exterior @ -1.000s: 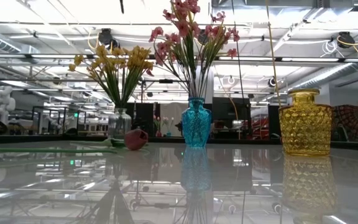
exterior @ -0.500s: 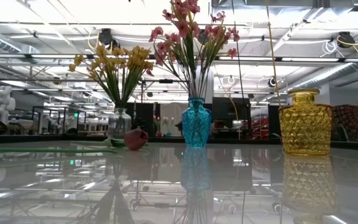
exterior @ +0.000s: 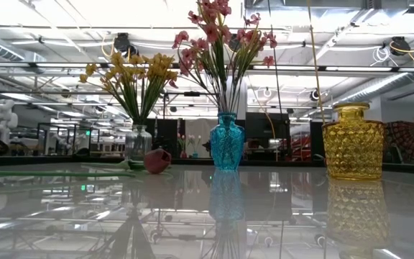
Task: Sort flowers into vase by color
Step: Put the yellow flowers into the transparent vase
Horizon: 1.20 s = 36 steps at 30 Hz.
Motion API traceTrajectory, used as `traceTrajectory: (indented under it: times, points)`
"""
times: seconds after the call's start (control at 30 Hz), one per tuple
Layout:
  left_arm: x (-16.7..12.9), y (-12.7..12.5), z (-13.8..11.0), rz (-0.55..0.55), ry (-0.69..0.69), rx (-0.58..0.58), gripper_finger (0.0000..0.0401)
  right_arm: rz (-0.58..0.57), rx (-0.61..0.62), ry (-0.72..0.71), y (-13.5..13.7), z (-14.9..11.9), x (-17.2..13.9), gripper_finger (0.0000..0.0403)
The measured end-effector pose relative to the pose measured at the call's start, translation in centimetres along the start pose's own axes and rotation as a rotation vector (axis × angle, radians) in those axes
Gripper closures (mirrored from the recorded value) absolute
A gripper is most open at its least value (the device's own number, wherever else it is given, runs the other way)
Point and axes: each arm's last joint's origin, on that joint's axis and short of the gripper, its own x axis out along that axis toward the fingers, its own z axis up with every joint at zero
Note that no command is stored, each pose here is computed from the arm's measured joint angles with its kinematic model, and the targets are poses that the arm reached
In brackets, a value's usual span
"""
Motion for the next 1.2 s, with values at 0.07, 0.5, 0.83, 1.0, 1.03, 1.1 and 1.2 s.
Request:
traceTrajectory:
  times: [0.07, 0.5, 0.83, 1.0, 1.03, 1.1, 1.2]
  points:
    - [0.0, 0.0, 0.01, 0.001, -0.001, 0.003, 0.0375, -0.001, -0.007, 0.0, -0.02, 0.0, 0.0, 0.0399]
    - [0.0, 0.0, -0.01, 0.001, 0.001, 0.012, 0.0375, -0.015, -0.002, 0.012, 0.24, -0.12, 0.01, 0.0339]
    - [0.0, 0.04, 0.13, 0.005, -0.012, 0.006, 0.0375, -0.021, -0.018, -0.009, 0.24, 0.04, 0.05, 0.0215]
    - [0.0, 0.06, 0.19, 0.006, -0.017, 0.002, 0.0375, -0.029, -0.02, -0.019, 0.21, 0.14, 0.05, 0.0281]
    - [0.0, 0.06, 0.19, 0.006, -0.018, 0.002, 0.0375, -0.041, -0.021, -0.019, 0.18, 0.14, 0.05, 0.0301]
    - [0.0, 0.06, 0.21, 0.006, -0.02, 0.001, 0.0375, -0.045, -0.034, -0.018, 0.17, 0.14, 0.05, 0.0341]
    - [0.0, 0.05, 0.27, -0.002, -0.026, -0.002, 0.0375, -0.046, -0.051, -0.022, 0.16, 0.18, 0.05, 0.0389]
